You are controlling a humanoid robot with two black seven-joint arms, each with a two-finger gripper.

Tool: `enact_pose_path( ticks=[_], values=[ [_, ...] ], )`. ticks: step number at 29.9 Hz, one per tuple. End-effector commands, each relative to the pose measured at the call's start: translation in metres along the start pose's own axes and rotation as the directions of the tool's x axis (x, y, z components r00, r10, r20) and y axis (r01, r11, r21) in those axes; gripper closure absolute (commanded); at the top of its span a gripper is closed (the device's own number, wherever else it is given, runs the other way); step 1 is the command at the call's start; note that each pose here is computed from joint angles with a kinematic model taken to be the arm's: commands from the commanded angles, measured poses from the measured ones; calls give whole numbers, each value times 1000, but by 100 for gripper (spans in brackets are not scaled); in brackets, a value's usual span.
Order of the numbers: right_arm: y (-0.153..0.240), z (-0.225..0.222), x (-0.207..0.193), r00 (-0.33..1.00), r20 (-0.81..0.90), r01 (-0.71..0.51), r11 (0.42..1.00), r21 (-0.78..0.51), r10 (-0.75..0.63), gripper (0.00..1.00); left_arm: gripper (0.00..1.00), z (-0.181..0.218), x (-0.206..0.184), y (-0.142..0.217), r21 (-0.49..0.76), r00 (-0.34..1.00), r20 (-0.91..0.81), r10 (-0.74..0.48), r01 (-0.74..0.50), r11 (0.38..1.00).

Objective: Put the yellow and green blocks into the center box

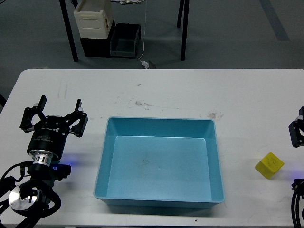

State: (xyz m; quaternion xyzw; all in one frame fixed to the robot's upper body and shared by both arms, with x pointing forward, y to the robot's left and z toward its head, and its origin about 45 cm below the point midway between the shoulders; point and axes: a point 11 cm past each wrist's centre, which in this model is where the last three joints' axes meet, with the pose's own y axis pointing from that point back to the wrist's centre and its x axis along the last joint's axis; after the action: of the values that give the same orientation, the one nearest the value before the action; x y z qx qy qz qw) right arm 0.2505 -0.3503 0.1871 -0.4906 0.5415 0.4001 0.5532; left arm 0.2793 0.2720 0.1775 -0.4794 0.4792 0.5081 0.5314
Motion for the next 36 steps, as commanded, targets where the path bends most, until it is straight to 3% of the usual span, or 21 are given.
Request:
enact_pose_path(
  ticks=[1, 6, 10, 13, 15, 19, 23, 27, 30, 36],
  values=[
    [4, -2, 4, 1000, -5, -15, 1000, 5, 15, 0, 0, 0, 0, 0, 1, 1000, 3, 2, -2, 1000],
    [5, -5, 5, 1000, -14, -17, 1000, 13, 17, 0, 0, 1, 0, -1, -2, 1000, 5, 0, 0, 1000],
    [3, -9, -8, 996, -39, 82, 997, 14, -81, 0, 0, 1, 0, 0, 0, 1000, 5, 1, -1, 1000],
    [2, -12, -17, 979, -141, 149, 989, -7, -149, 0, 0, 1, 2, 0, -1, 1000, 4, 6, -6, 1000],
    [-2, -26, -20, 937, -312, 158, 987, -30, -159, 0, 0, 1, 2, 0, -1, 1000, 5, 6, -6, 1000],
    [-19, -41, -35, 759, -615, 174, 977, -124, -213, 0, 0, 3, 0, -1, -8, 1000, 6, 1, -1, 1000],
    [-45, -38, -60, 546, -779, 193, 951, -241, -308, 0, 0, 4, 0, -1, -11, 1000, 7, 2, -2, 1000],
    [-82, -29, -89, 320, -904, 205, 952, -225, -283, 0, 0, 4, 1, -1, -12, 1000, 7, 5, -4, 1000],
    [-106, -26, -118, 128, -958, 241, 945, -223, -258, 0, 0, 4, 2, -1, -12, 1000, 8, 4, -4, 1000],
    [-131, -8, -163, -156, -912, 277, 870, -408, -378, 0, 0, 4, 2, -1, -13, 1000, 7, 5, -5, 1000]
  ],
)
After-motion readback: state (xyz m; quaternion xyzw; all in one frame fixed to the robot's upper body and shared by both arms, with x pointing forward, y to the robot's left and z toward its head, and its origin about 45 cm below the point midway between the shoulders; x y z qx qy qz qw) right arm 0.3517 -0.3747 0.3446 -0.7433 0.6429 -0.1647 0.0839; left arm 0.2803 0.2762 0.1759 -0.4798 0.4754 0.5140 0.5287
